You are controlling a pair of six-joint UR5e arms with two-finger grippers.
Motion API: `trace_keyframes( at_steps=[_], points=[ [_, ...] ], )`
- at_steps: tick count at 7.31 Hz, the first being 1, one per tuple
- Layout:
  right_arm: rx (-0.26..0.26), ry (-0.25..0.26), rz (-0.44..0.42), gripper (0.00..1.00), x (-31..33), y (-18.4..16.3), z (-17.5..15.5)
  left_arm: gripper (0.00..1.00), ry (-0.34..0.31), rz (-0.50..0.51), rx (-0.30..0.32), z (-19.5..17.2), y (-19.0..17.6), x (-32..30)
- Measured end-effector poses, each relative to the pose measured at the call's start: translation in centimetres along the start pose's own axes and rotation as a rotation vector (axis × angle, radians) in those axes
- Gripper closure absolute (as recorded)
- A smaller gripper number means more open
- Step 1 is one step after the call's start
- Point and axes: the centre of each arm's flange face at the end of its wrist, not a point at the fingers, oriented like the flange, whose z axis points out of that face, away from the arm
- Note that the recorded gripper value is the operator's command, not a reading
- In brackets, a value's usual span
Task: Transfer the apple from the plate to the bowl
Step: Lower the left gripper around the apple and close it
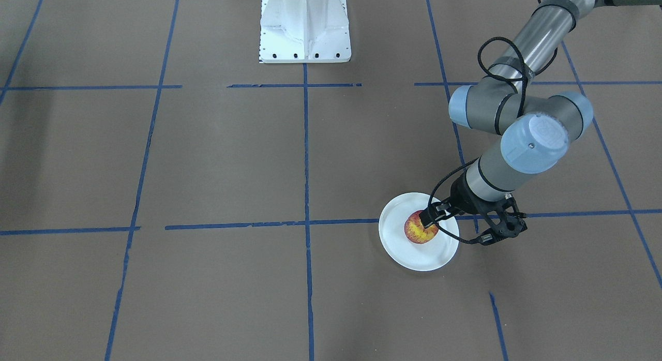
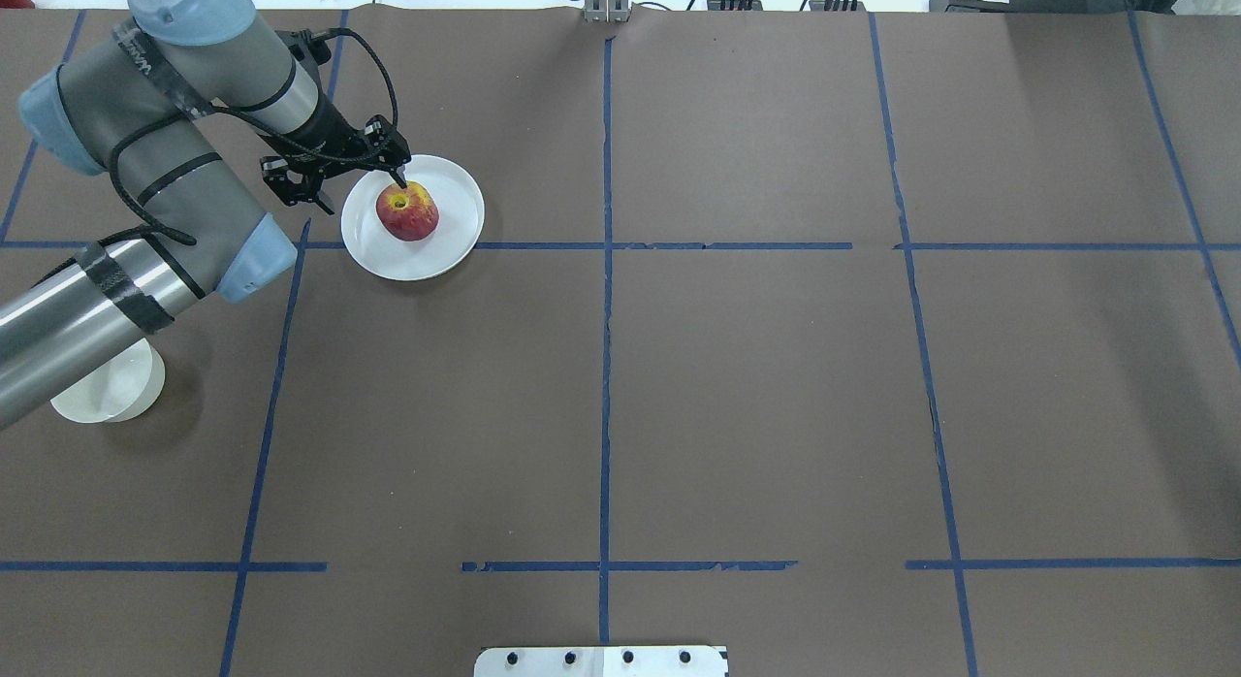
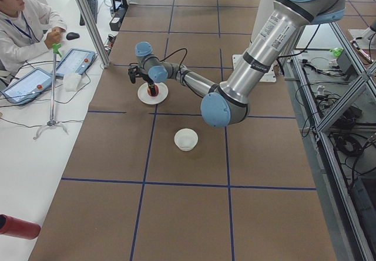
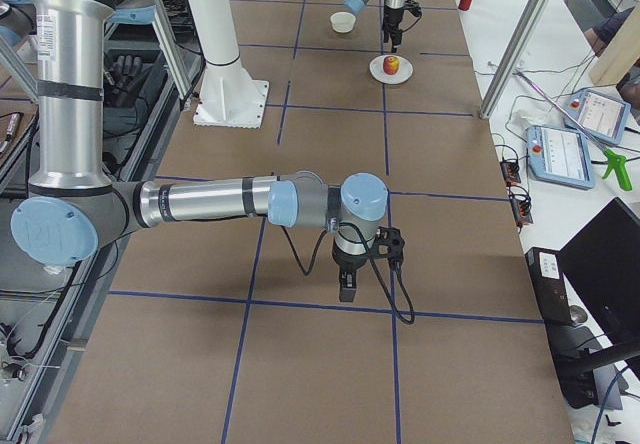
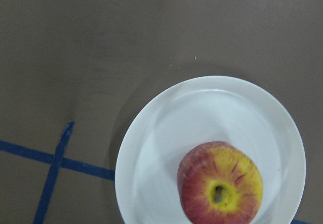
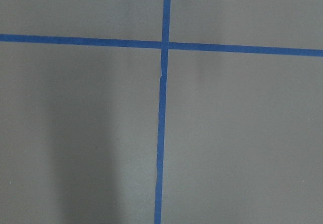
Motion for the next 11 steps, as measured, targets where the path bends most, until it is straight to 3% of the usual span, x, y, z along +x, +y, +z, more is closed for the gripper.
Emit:
trace_keyframes(
  at_steps=[4,8,9,11],
  points=[
    [-0.001,0.0,0.001,0.0,0.0,0.0,0.0,0.02,0.009,-0.061,-0.003,1.0,0.3,2.3],
    [0.0,0.0,0.001,0.0,0.0,0.0,0.0,0.02,-0.028,-0.056,-0.03,4.2,2.0,2.4],
    [0.0,0.0,0.0,0.0,0.0,0.0,0.0,0.1,-0.039,-0.055,-0.023,4.8,2.2,2.4],
    [0.0,0.0,-0.001,0.0,0.0,0.0,0.0,0.13,-0.051,-0.052,-0.004,5.4,2.2,2.2]
  ],
)
